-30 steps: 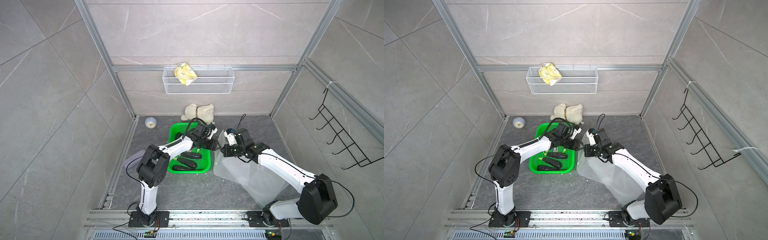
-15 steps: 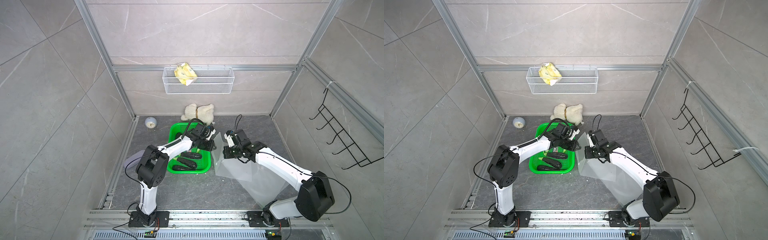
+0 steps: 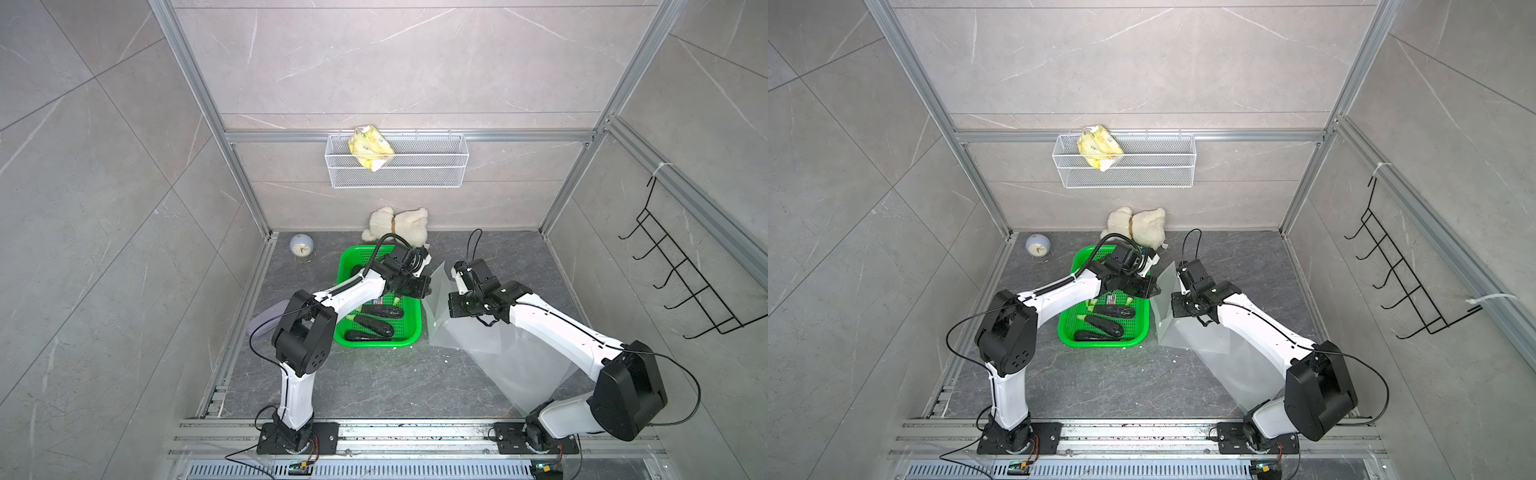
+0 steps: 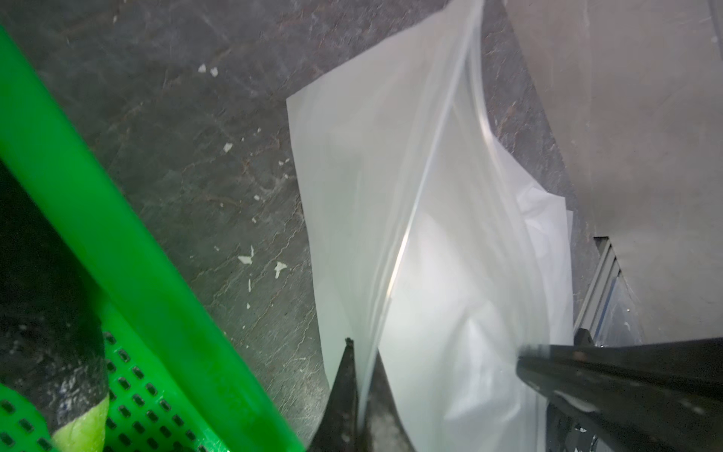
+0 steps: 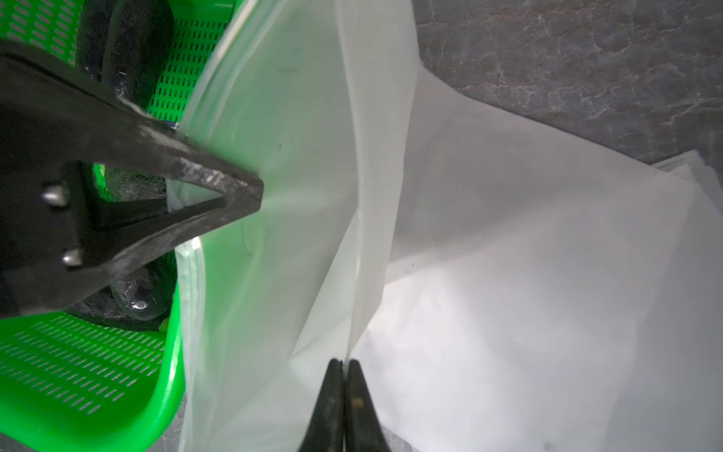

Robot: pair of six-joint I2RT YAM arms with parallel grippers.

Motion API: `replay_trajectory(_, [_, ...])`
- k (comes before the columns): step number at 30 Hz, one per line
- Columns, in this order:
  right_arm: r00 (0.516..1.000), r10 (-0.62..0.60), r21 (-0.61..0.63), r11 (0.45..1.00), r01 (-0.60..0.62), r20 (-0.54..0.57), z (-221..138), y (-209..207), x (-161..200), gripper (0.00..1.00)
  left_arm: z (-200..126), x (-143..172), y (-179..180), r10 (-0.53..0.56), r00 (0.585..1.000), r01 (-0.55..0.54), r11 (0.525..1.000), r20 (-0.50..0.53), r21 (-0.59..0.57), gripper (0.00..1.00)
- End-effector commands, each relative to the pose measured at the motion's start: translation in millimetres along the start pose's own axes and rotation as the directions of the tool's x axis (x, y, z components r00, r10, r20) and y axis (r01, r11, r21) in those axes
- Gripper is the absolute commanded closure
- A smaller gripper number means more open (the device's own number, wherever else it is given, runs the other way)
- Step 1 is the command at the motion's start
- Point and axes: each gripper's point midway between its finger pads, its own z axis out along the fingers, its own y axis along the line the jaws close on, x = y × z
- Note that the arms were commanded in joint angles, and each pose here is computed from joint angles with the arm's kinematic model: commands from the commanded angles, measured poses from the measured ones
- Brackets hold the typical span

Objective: Place the eggplant in a zip-top bag and seal the zipper
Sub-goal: Open the zipper food storage bag.

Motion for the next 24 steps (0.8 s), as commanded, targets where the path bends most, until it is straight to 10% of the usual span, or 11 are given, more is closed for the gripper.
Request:
replay_trajectory(1, [0.999,-0.023,-0.036,0.999,0.024,0.038,-16,10,-12,0.9,-5,-26,-21,0.014,0.999,-0.018,0.996,0.05,0.082,1.0])
replay_trajectory(19, [0.98,-0.038,0.06,0.998,0.027,0.195,-69,-6,-45,0.9,-29,-65,-36,0.104,0.978,-0.117,0.991,0.181,0.059,1.0])
replay_trajectory(24, [0.974,-0.021,0.031,0.999,0.014,0.225,-65,-2,-51,0.5,-34,-65,-43,0.109,0.975,-0.127,0.988,0.191,0.085,1.0])
